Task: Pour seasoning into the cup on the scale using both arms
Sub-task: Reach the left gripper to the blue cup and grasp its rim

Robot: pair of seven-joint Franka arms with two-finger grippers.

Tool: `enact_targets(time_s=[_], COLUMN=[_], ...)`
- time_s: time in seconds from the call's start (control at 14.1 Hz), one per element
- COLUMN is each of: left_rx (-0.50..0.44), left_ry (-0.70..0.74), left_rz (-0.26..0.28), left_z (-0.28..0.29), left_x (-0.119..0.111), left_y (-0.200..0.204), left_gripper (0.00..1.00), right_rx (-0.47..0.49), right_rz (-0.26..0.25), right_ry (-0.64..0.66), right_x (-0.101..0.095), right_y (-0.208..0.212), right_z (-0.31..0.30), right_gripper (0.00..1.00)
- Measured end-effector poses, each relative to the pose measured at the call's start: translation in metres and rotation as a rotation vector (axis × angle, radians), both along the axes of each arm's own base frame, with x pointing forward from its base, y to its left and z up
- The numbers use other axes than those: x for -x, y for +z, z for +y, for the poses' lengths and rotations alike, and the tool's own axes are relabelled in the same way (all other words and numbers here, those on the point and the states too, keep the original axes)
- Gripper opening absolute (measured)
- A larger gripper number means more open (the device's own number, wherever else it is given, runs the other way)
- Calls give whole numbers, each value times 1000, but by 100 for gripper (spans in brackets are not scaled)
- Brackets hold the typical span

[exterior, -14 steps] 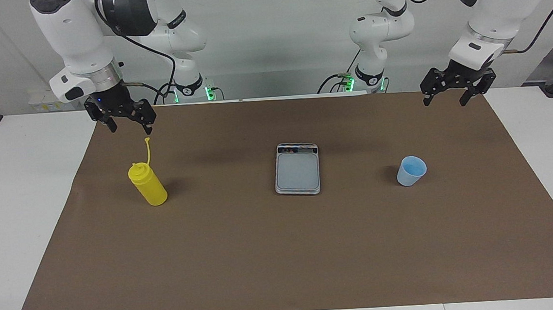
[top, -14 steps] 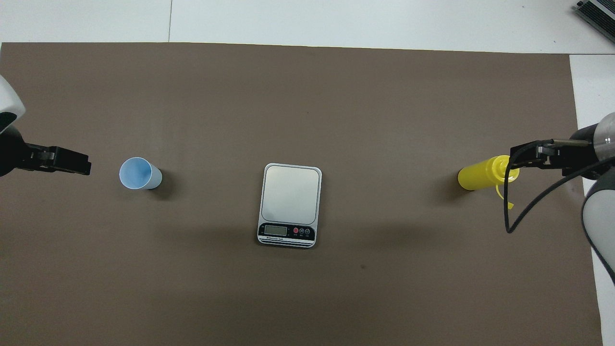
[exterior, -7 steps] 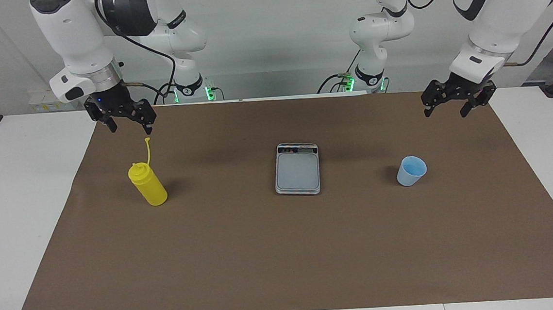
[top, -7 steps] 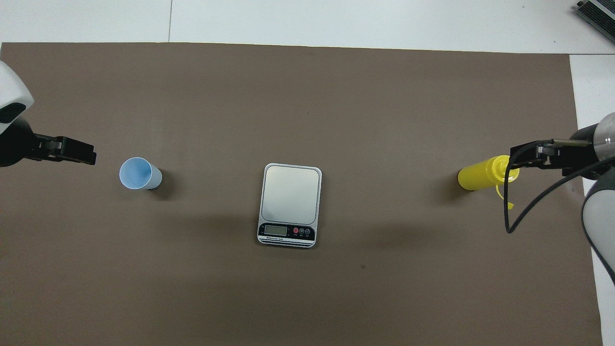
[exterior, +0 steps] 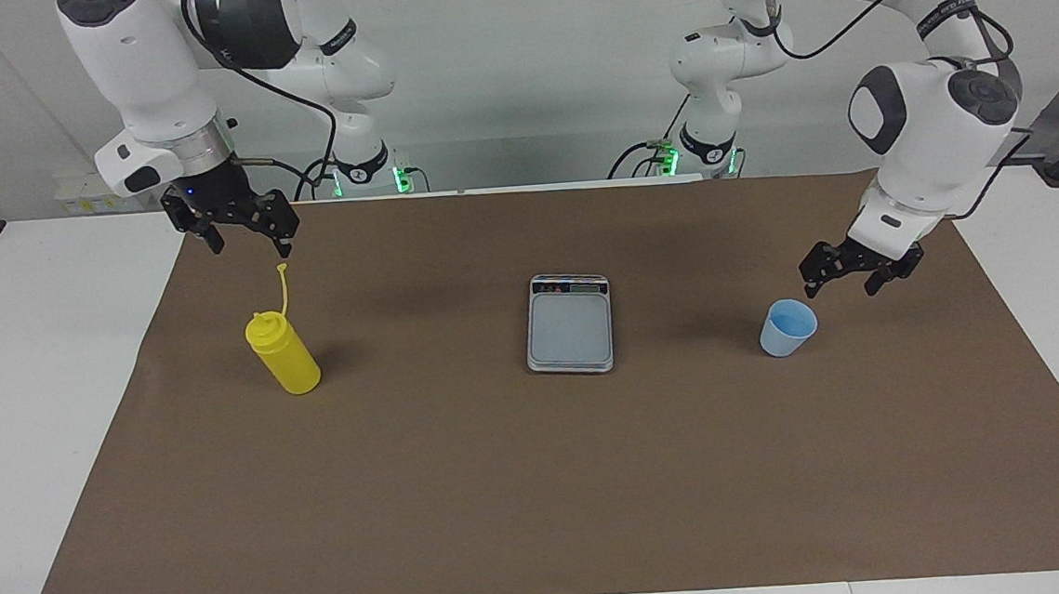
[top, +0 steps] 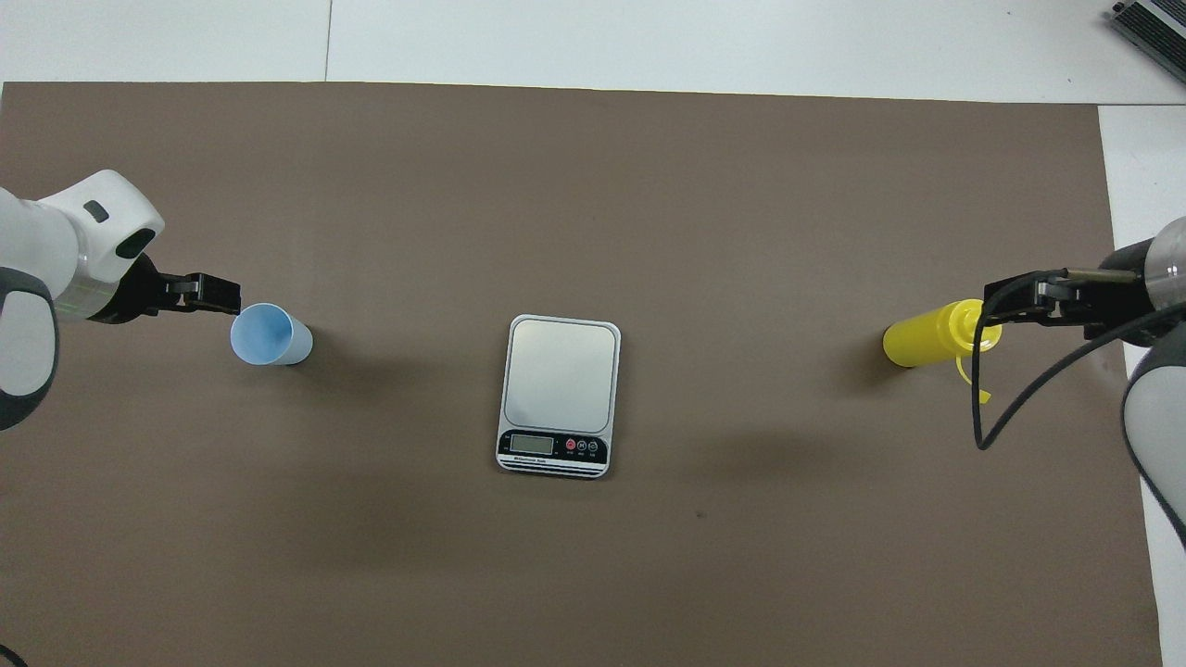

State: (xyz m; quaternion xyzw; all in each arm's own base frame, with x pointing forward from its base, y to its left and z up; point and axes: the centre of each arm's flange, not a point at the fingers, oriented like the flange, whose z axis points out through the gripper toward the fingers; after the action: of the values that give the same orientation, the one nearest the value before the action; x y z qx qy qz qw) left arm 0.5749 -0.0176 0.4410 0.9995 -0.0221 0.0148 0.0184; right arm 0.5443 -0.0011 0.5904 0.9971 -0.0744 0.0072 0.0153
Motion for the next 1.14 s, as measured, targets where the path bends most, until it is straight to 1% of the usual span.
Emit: enact_targets(time_s=[0.14,0.35,0.71,0.78,0.85,0.92,0.99,1.06,1.14], left_rx=[0,2,5,6,7,9,10,12,12], left_ry=[40,98,144,155,162,167,168,167,165], left_rz=[0,-19,-17,-19,-19,-18,-16,-19,-22], left_z=[0,0,1,1,1,1,0,-1,-2], left_x=[6,15,27,29,31,31,31,30,29], left_y=[-21,-50,-90,-99,-108,-116,-121,-122,-122], left_gripper=[100,100,100,100,96,96,88,76,62], right_rx=[0,0,0,0,0,0,0,0,0], right_rz=[0,0,0,0,0,0,0,0,0], right_ry=[0,0,0,0,0,0,0,0,0], right_x=[0,0,0,0,0,0,0,0,0], right_y=[0,0,0,0,0,0,0,0,0], right_z=[0,0,0,0,0,0,0,0,0], right_gripper=[100,100,100,100,100,100,100,100,100])
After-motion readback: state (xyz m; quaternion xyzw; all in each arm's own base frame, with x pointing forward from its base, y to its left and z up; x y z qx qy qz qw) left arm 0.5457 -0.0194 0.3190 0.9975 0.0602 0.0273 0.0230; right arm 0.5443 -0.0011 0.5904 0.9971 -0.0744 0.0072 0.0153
